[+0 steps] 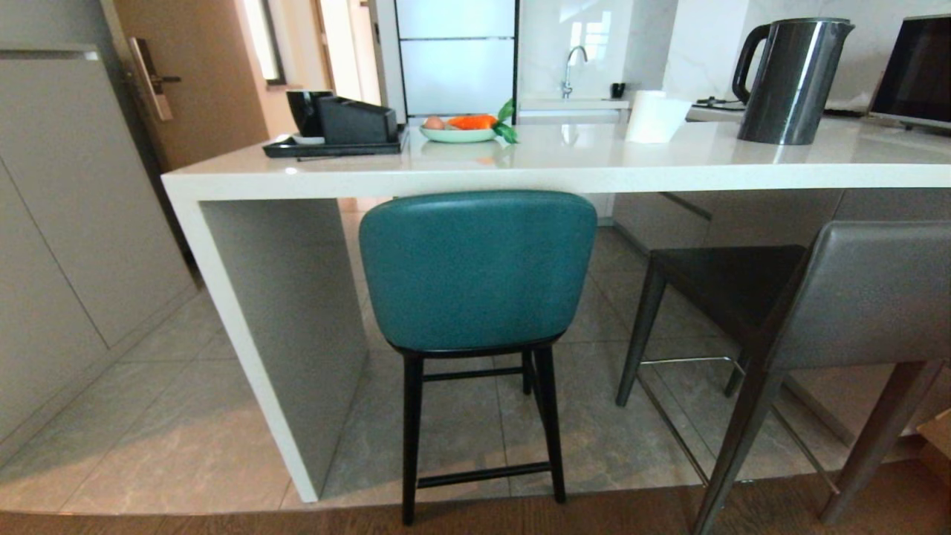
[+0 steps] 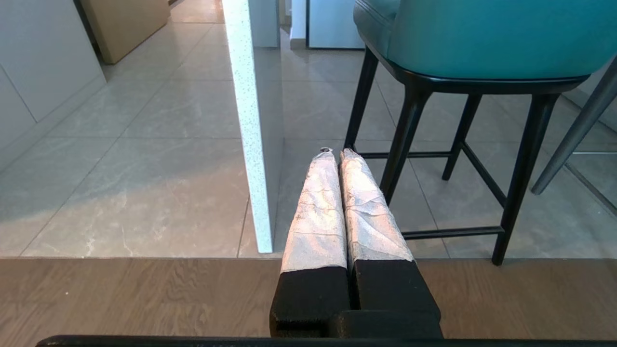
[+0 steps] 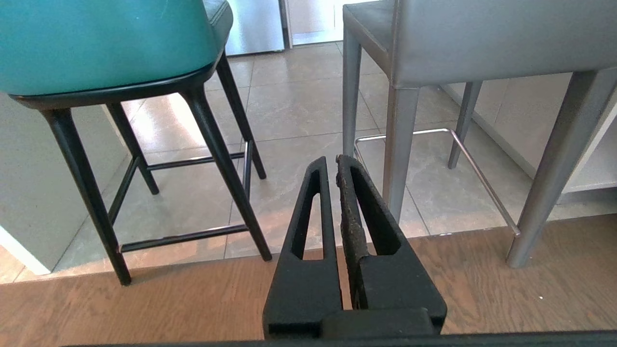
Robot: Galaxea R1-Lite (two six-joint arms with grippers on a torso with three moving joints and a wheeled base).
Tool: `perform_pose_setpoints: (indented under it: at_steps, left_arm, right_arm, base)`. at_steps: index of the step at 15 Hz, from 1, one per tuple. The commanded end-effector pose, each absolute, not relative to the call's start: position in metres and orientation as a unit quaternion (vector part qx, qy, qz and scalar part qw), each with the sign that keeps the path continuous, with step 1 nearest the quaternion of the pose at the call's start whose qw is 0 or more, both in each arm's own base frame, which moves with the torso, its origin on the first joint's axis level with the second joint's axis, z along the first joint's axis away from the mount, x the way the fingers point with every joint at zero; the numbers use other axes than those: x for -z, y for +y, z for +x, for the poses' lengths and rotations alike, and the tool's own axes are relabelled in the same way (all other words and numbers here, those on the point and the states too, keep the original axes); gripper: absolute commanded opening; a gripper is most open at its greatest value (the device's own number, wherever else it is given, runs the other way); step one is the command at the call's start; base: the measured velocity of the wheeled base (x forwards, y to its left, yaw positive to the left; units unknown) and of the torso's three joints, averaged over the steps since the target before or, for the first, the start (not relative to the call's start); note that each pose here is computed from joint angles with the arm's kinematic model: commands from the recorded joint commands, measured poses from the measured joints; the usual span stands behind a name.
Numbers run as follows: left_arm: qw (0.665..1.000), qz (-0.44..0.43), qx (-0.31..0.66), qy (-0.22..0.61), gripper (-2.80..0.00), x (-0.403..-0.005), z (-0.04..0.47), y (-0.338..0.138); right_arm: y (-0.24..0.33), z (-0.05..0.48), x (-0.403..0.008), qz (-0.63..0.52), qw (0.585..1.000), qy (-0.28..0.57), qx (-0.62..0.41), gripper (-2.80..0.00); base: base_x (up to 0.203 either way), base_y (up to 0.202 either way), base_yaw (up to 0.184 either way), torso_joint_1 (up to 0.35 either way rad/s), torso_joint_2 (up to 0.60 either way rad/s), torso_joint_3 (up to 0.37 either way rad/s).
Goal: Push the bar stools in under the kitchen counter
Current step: Pull the blue chair out from under the dining table
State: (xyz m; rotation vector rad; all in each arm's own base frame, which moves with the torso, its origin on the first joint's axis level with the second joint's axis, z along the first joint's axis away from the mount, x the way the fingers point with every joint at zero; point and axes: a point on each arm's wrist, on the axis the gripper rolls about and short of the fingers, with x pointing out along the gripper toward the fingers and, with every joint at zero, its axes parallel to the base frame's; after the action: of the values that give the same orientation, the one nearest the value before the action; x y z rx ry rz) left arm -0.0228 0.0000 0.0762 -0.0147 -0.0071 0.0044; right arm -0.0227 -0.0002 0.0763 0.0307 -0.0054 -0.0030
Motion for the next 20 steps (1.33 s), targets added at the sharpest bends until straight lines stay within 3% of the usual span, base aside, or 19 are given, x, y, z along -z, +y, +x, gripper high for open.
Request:
perform_pose_setpoints:
  at_steps: [1, 11, 20]
  left_arm:
    - [1.000, -0.008, -0.002, -0.002, -2.80, -0.0753, -0.0226, 0.0000]
    - [1.000, -0.008, -0.003, -0.002, -2.80, -0.0753, -0.0226, 0.0001]
    - [1.000, -0.008, -0.003, -0.002, -2.80, -0.0753, -0.0226, 0.0001]
  right_arm:
    - [-0.0002, -0.0223, -0.0750, 0.014, 1.000, -0.001, 0.002, -2.80]
    - [-0.0002, -0.0223, -0.0750, 0.015, 1.000, -0.001, 0.002, -2.80]
    - [-0.0002, -0.0223, -0.0750, 0.015, 1.000, -0.001, 0.002, -2.80]
  base:
    - [0.000, 0.000, 0.000, 0.000, 0.00, 0.000]
    - [0.000, 0.000, 0.000, 0.000, 0.00, 0.000]
    - [0.182, 0.000, 0.001, 0.003, 0.00, 0.001]
